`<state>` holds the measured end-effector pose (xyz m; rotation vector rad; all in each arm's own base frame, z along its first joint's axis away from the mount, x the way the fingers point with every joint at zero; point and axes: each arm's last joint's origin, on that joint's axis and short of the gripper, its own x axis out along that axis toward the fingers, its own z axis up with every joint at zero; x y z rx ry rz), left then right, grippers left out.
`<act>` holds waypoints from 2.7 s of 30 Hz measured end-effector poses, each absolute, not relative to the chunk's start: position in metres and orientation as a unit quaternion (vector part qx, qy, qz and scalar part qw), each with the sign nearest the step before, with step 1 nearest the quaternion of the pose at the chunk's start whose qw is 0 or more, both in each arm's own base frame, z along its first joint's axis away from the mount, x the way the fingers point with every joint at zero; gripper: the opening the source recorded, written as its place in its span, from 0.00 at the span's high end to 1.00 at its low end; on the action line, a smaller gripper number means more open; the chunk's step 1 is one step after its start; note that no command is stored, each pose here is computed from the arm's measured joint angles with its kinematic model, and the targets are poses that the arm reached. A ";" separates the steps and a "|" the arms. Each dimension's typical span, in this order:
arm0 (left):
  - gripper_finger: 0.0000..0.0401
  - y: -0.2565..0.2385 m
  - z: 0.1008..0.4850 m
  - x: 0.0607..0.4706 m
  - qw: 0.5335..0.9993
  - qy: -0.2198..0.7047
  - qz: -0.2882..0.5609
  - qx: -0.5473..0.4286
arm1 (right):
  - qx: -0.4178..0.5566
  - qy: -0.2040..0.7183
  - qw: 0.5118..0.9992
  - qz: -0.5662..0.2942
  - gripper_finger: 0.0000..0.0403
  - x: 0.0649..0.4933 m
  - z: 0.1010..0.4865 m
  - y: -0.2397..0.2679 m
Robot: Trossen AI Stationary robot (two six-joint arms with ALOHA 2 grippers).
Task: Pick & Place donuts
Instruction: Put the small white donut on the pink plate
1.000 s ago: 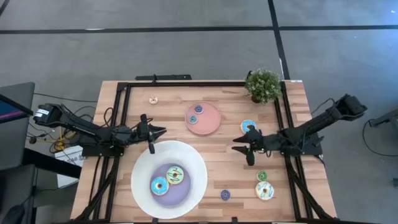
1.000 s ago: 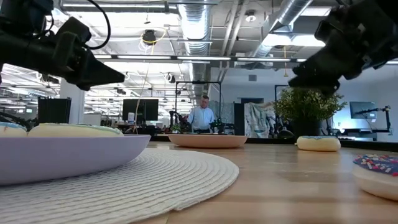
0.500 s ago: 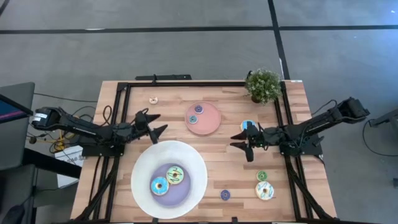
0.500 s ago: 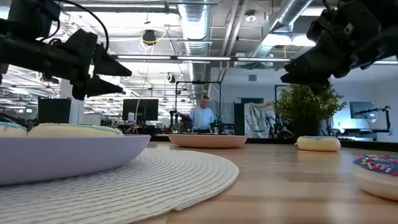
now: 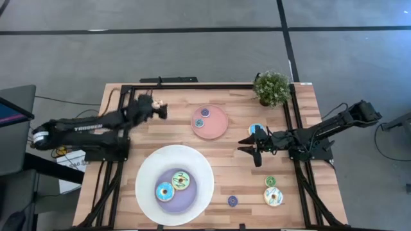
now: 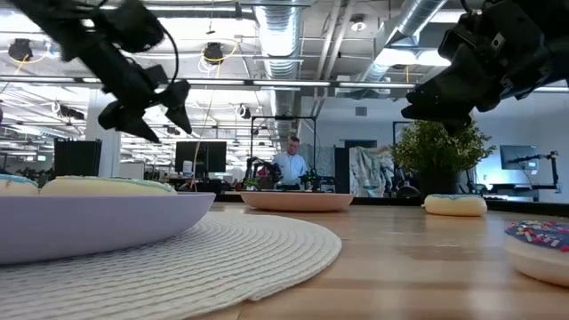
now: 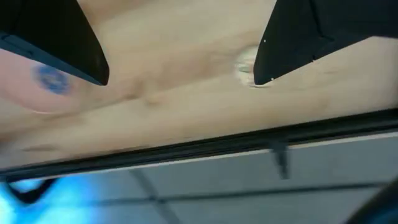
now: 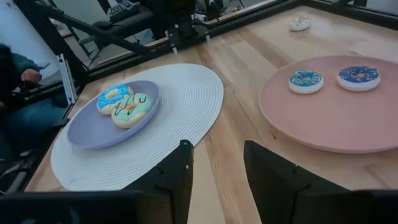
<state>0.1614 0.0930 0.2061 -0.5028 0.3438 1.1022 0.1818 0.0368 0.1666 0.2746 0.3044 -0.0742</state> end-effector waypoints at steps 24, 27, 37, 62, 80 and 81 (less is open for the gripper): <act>0.02 0.214 0.136 0.188 0.657 0.412 0.541 -0.326 | 0.137 0.151 0.978 -0.037 0.68 0.182 0.167 0.037; 0.02 0.216 0.134 0.186 0.651 0.411 0.546 -0.330 | 0.137 0.152 0.978 -0.037 0.68 0.182 0.166 0.037; 0.05 0.218 0.134 0.185 0.653 0.408 0.539 -0.341 | 0.136 0.154 0.978 -0.037 0.68 0.182 0.166 0.037; 0.34 0.218 0.134 0.185 0.655 0.403 0.532 -0.355 | 0.136 0.154 0.978 -0.038 0.68 0.182 0.166 0.037; 0.38 0.217 0.133 0.186 0.657 0.404 0.524 -0.362 | 0.136 0.154 0.978 -0.038 0.68 0.182 0.166 0.037; 0.38 0.217 0.133 0.186 0.657 0.404 0.524 -0.362 | 0.136 0.154 0.978 -0.038 0.68 0.182 0.166 0.037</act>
